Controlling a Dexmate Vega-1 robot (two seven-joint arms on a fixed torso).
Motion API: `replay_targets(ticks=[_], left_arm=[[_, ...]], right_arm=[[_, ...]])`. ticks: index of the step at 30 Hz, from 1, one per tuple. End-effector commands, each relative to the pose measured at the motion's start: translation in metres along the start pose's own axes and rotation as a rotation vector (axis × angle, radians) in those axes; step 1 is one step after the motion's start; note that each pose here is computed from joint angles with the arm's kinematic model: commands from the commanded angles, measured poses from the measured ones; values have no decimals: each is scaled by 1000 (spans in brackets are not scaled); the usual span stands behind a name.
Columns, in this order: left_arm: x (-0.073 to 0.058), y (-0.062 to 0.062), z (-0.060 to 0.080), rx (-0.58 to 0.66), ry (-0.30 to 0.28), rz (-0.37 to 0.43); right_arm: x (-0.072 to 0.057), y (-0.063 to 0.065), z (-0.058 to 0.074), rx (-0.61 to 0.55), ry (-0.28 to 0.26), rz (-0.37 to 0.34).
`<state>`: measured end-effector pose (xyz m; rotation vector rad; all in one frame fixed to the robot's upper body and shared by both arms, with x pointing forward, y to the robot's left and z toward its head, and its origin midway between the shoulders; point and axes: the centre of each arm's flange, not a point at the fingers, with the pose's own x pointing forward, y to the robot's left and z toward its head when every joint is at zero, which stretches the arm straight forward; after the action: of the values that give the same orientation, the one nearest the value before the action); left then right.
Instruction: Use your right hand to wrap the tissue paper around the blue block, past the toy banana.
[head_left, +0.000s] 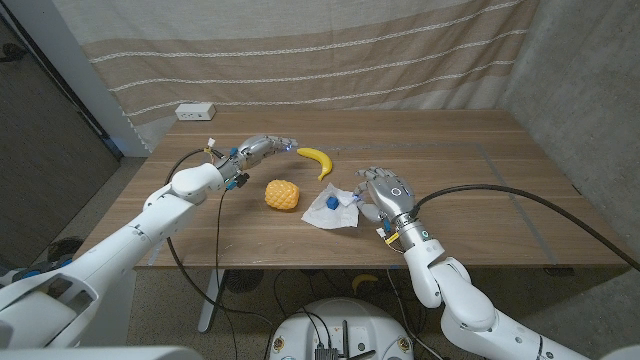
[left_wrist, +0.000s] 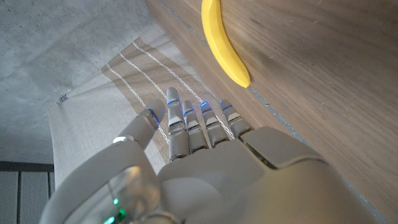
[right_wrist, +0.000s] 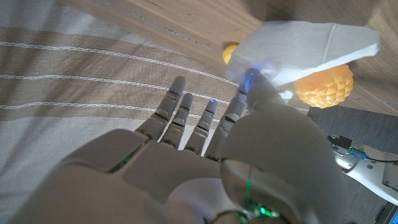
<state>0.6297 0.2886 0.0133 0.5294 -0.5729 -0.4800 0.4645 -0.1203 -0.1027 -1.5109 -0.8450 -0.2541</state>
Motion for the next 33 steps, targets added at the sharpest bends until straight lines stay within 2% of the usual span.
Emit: replay_targets(ticks=[1,9,24,27,33], left_arm=[[2,-12,6,68,32,-126],[1,-14,6,60,22,-177],[4,-20,11,113,85,-319],[5,-21,12,124,95,-325],[10,-22,12,116,102,-342]], right_arm=[[12,-1,2,-25,-32,-38],[21,-3,5,-40,-52,-65],[31,-8,0,-66,-40,-142],[32,-8,1,-59,-44,-174],[36,-5,6,-20,-64,-186]])
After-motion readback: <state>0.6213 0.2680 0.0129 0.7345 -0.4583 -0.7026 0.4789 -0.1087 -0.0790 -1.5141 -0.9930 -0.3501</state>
